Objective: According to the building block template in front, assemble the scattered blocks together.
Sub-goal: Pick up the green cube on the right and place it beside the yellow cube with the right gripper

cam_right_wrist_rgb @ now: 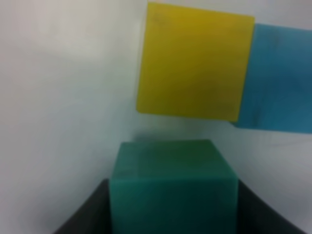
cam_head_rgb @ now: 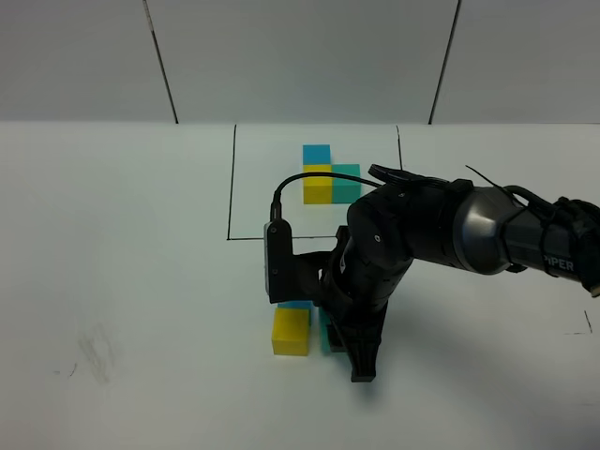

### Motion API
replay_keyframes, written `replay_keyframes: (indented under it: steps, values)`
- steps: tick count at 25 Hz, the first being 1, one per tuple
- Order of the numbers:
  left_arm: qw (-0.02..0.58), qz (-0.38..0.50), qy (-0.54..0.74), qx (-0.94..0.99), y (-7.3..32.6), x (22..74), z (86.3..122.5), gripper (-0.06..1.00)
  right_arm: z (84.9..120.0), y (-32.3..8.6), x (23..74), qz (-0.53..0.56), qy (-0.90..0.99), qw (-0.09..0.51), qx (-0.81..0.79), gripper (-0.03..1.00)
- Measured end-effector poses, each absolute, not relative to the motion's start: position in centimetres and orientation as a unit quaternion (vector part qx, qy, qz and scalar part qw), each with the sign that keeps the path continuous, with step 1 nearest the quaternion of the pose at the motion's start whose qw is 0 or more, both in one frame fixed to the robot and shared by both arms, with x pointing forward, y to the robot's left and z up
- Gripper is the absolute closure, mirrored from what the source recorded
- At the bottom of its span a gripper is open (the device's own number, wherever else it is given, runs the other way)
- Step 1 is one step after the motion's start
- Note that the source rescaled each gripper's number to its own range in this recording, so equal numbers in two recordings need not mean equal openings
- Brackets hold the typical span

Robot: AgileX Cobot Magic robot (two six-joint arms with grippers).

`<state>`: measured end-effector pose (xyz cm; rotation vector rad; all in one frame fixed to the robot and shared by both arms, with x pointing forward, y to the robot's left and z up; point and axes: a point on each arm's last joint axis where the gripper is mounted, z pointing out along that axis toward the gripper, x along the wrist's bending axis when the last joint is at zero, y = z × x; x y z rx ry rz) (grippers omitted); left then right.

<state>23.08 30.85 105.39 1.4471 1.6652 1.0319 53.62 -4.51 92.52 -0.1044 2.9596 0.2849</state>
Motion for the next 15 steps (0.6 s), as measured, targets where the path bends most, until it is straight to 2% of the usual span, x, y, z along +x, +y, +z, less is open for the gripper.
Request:
replay_keyframes:
  steps: [15]
  values:
    - [0.346, 0.398, 0.642, 0.558, 30.9, 23.1, 105.4, 0.36, 91.5, -4.3, 53.9, 0.101, 0.992, 0.082, 0.011, 0.75]
